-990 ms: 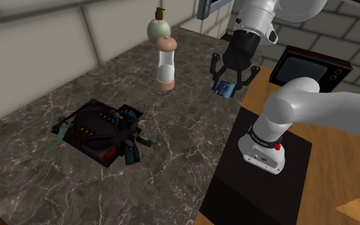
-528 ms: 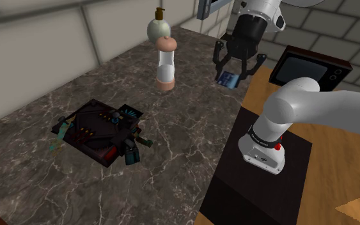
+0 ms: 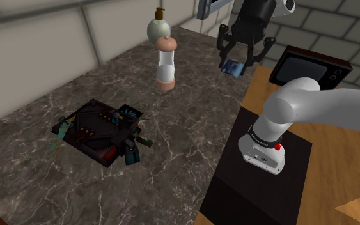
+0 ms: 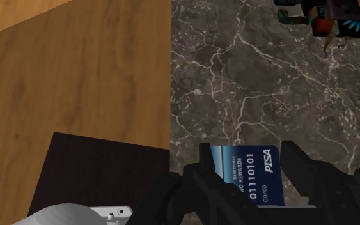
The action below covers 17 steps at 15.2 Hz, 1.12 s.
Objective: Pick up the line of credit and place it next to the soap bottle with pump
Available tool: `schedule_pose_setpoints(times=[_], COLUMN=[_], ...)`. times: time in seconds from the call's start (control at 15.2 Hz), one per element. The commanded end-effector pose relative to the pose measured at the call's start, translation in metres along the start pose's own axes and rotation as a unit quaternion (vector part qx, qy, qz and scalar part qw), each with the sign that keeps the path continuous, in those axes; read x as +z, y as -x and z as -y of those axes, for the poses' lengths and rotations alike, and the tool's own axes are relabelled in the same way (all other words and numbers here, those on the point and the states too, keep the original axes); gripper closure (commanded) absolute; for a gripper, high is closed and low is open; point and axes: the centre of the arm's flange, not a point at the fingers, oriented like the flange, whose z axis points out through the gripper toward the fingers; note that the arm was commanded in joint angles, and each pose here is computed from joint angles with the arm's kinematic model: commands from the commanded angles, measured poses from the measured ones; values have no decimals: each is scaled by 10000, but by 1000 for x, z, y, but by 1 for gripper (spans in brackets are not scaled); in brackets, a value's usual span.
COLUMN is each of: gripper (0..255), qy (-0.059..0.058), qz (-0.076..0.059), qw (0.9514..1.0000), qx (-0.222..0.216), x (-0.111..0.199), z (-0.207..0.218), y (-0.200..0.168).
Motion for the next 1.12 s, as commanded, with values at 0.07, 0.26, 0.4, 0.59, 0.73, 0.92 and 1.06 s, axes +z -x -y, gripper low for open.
schedule_pose_setpoints(times=[0.07, 0.26, 0.4, 0.59, 0.73, 0.92, 1.06], gripper=[255, 255, 255, 255, 255, 255, 255], qy=[0, 0, 0, 0, 0, 0, 0], qz=[-1, -1, -1, -1, -1, -1, -1], qw=[10000, 10000, 10000, 10000, 10000, 10000, 10000], qx=[1, 1, 1, 1, 1, 1, 1], x=[-14, -27, -36, -49, -58, -70, -82], z=[0, 0, 1, 1, 1, 8, 22], y=[8, 17, 23, 32, 37, 32, 13])
